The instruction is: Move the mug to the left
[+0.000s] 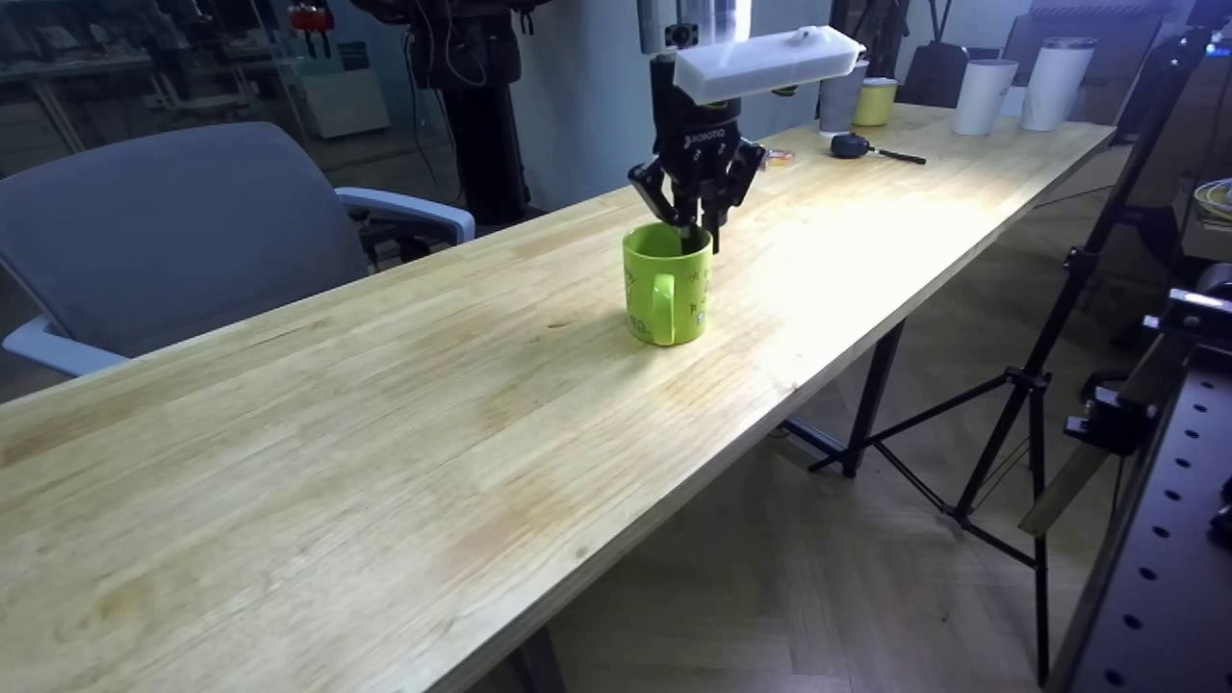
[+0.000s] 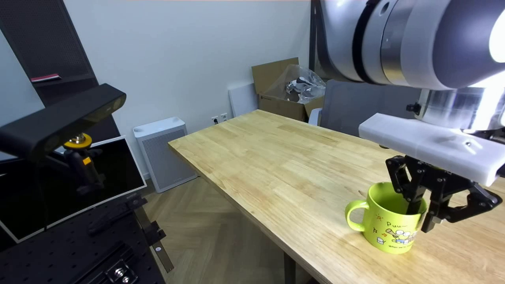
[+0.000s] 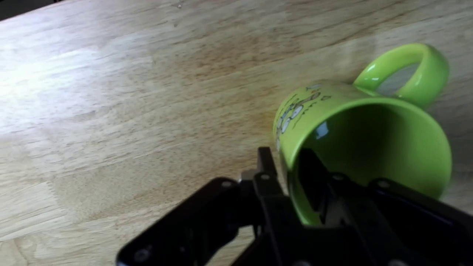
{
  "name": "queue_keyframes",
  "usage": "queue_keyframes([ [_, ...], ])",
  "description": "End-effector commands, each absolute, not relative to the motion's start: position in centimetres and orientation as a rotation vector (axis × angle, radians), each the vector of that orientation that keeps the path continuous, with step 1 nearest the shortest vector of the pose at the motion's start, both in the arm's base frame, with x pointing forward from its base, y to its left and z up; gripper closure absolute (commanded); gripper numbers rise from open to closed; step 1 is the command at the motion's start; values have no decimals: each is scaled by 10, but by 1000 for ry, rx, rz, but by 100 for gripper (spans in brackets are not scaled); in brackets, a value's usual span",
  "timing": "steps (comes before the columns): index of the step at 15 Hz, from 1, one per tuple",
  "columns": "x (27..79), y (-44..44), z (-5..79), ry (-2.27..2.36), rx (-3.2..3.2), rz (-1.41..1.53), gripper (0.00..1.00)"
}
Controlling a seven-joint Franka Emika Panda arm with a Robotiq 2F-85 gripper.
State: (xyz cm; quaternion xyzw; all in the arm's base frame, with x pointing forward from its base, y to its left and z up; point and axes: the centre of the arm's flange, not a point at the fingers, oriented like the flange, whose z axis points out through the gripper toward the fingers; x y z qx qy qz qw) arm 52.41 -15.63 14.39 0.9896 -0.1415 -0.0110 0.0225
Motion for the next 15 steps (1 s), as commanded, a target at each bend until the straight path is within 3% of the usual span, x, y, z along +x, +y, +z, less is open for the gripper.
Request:
queue_keyframes([
  [1, 526, -159, 149, -492, 3026, -4, 44],
  [7, 534, -163, 179, -510, 3000, 35, 4],
  [9, 539, -161, 197, -517, 3004, 63, 0],
  [15, 544, -155, 259, -539, 3028, 82, 0],
])
